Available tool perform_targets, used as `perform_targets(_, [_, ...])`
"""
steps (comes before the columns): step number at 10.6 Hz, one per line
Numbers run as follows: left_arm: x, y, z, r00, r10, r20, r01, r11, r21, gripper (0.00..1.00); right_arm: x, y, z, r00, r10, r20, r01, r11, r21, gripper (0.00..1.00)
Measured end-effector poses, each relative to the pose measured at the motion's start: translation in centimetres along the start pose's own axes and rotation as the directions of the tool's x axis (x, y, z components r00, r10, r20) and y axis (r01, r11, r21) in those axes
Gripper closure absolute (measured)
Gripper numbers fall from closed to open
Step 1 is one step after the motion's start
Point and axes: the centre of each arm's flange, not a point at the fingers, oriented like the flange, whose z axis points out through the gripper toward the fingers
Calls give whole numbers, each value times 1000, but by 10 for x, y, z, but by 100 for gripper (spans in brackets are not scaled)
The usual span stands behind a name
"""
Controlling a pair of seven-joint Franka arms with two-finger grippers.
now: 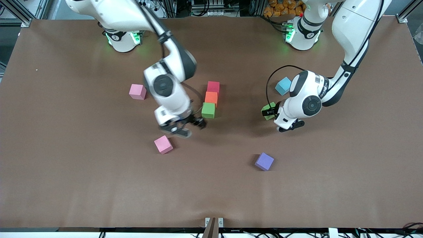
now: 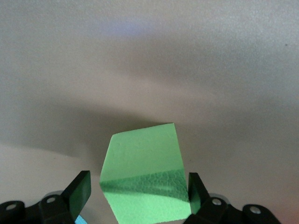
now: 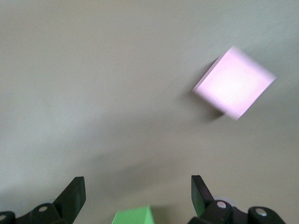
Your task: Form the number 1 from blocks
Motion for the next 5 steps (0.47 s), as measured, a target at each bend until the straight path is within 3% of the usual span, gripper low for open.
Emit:
perform_targets(1, [1, 2, -2, 1000, 0, -6, 0, 1000, -5, 23, 32, 25, -2, 998, 56, -12, -56, 998, -14, 0])
perform_targets(3, [1, 19, -19, 999, 10, -39, -11, 1000, -27, 41, 74, 69, 2, 982, 186, -19, -186, 982, -42, 0])
perform_targets(5, [-16, 69, -51, 993, 67, -95, -72, 996, -55, 41, 87, 86, 19, 943, 332, -26, -333, 940, -68, 0])
